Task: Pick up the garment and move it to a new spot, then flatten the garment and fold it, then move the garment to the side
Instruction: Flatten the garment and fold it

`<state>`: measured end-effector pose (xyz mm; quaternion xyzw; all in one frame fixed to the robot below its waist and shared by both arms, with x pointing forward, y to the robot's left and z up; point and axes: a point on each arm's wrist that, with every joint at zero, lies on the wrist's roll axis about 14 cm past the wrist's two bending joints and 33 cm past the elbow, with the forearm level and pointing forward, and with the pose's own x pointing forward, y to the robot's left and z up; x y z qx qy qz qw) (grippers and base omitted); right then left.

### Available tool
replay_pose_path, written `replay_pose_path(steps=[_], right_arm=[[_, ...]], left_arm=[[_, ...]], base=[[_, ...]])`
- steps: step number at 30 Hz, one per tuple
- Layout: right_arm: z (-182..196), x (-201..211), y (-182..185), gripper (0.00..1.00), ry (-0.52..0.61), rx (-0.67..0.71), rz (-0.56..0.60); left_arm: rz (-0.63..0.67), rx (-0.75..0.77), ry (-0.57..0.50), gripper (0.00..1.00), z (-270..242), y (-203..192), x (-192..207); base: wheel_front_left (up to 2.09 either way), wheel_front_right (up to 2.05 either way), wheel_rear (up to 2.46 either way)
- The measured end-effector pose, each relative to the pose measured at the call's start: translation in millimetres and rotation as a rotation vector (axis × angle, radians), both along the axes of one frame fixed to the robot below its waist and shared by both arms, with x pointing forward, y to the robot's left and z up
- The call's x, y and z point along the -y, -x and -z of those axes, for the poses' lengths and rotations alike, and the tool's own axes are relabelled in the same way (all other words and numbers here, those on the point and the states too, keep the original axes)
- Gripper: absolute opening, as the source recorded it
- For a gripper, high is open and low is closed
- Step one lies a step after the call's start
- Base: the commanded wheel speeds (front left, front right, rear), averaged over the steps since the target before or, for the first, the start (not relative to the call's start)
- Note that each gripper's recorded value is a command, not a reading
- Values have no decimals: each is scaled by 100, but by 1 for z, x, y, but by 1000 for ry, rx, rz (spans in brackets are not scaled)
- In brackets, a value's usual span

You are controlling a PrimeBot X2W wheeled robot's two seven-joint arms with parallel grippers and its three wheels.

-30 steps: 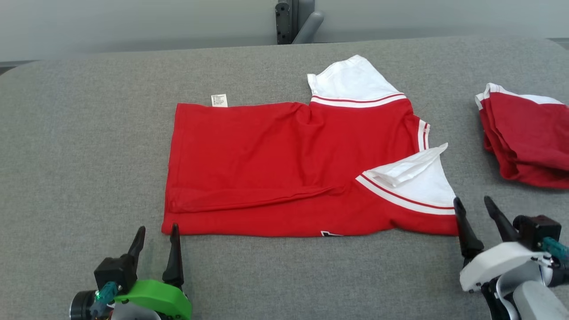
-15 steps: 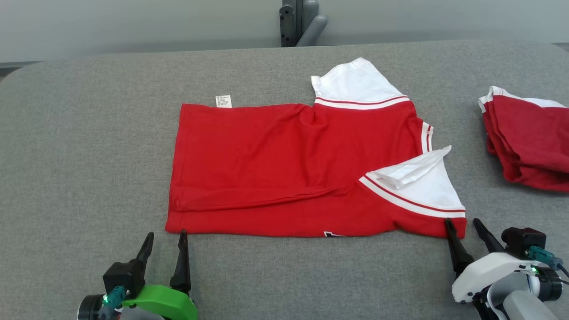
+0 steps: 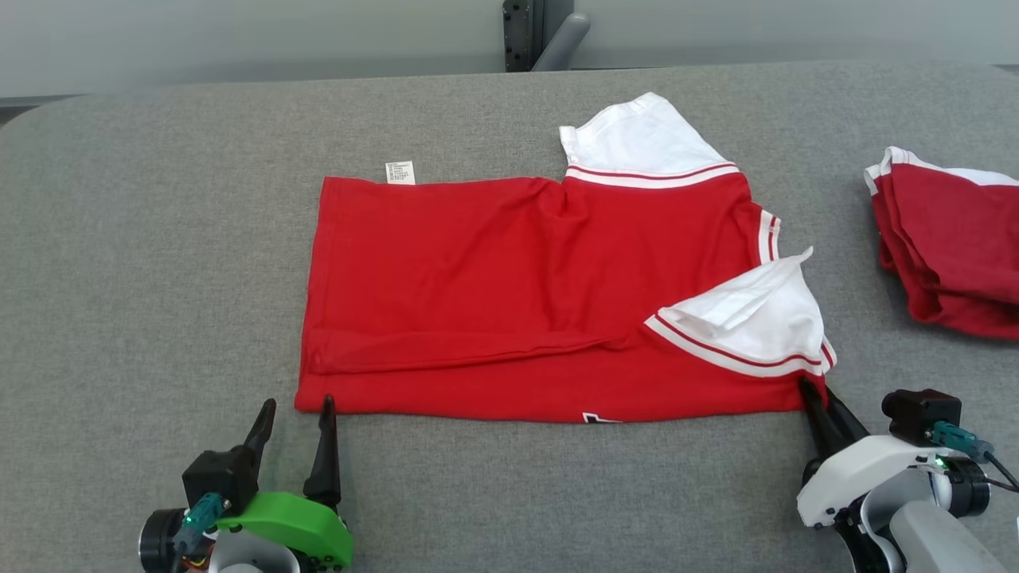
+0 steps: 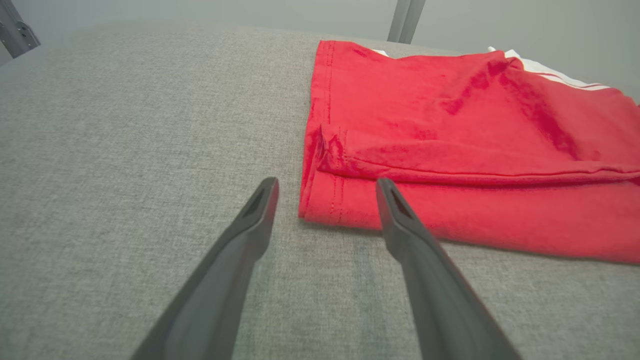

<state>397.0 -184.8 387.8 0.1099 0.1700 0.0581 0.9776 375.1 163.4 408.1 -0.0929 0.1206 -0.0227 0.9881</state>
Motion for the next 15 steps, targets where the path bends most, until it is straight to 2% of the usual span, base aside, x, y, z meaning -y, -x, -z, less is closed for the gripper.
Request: replay_pose_path(steps=[15], right_arm=[[-8,-3,-9,0,-14,37,-10]], left_arm=[[4,-105,57,100,32,-12,6]], base=[[0,0,0]])
